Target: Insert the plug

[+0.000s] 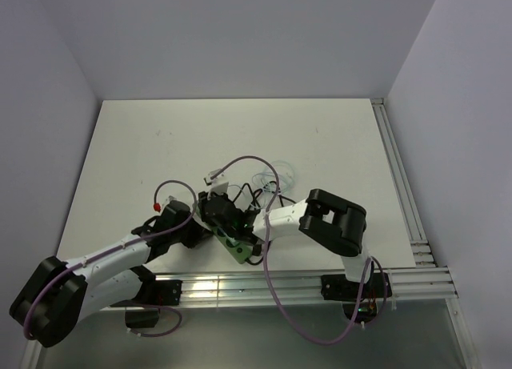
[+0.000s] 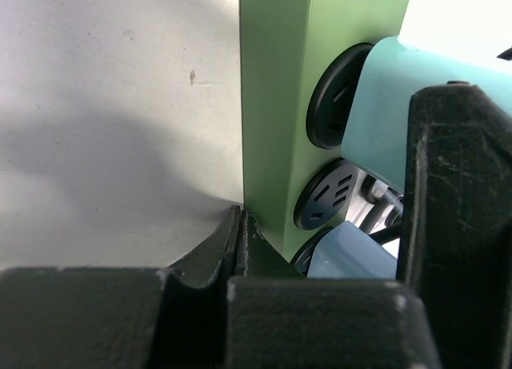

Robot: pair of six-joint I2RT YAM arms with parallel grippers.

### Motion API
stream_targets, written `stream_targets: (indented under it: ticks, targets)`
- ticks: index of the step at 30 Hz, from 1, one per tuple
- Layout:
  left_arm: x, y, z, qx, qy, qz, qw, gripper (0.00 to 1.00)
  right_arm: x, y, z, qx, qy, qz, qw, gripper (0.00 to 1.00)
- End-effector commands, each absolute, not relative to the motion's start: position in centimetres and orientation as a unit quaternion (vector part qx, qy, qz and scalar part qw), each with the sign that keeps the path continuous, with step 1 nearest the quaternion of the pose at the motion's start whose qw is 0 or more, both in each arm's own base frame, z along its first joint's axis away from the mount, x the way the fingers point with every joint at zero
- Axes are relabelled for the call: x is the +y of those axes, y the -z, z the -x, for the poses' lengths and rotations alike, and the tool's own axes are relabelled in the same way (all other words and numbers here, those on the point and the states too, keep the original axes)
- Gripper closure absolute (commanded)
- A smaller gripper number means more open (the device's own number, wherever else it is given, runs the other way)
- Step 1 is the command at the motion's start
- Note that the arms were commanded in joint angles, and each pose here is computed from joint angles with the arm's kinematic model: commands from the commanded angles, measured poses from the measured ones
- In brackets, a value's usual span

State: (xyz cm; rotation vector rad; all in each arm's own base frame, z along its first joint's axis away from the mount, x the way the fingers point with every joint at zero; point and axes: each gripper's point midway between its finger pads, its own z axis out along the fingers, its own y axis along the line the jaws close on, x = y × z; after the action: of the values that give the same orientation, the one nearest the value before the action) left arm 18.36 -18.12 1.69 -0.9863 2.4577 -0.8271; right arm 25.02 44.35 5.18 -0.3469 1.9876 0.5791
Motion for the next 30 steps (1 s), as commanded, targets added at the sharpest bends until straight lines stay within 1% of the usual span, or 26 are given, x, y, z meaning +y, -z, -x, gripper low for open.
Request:
stream_targets:
  ticks: [1,2,3,6,9,13,15,18,23,26,28,30]
  targets:
    - [-18.9,-3.2,-19.4,0.859,0.322,0.344,0.201,1.0,30.9,8.9,-14.3,0.927,-0.004,0.311,0.21,0.9]
    - [-18.8,-3.4,-19.5,0.858,0.323,0.342,0.205,1.0,31.4,8.0,-15.2,0.927,-0.01,0.306,0.217,0.84]
    - [-18.8,-3.5,-19.4,0.858,0.323,0.341,0.206,1.0,31.9,6.8,-15.8,0.925,-0.021,0.304,0.226,0.7]
    - [-18.6,-3.6,-19.3,0.858,0.323,0.339,0.211,1.0,32.5,4.7,-17.2,0.921,-0.036,0.306,0.238,0.48]
    - [-18.5,-3.7,-19.2,0.856,0.325,0.34,0.212,1.0,33.4,2.8,-18.1,0.918,-0.06,0.308,0.243,0.41]
    - [-18.5,-3.9,-19.3,0.855,0.329,0.338,0.214,0.99,36.1,-1.0,-19.2,0.909,-0.106,0.309,0.258,0.39]
    - [-18.4,-3.8,-19.2,0.857,0.326,0.337,0.214,0.98,36.7,-2.5,-19.5,0.907,-0.113,0.31,0.262,0.35]
    - [-18.3,-3.5,-18.8,0.86,0.32,0.339,0.209,0.96,37.8,-5.1,-20.7,0.901,-0.129,0.309,0.275,0.34]
    - [-17.8,-3.4,-18.3,0.859,0.319,0.341,0.208,0.91,38.8,-9.3,-22.1,0.89,-0.153,0.307,0.299,0.33]
    - [-17.6,-3.5,-18.0,0.859,0.32,0.341,0.208,0.91,39.3,-11.6,-22.5,0.885,-0.179,0.3,0.307,0.33]
    - [-16.7,-3.3,-18.2,0.858,0.3,0.353,0.222,0.89,40.0,-12.7,-22.6,0.883,-0.2,0.297,0.303,0.34]
    - [-16.2,-3.6,-18.5,0.856,0.288,0.359,0.233,0.85,39.8,-12.9,-23.1,0.886,-0.196,0.297,0.297,0.34]
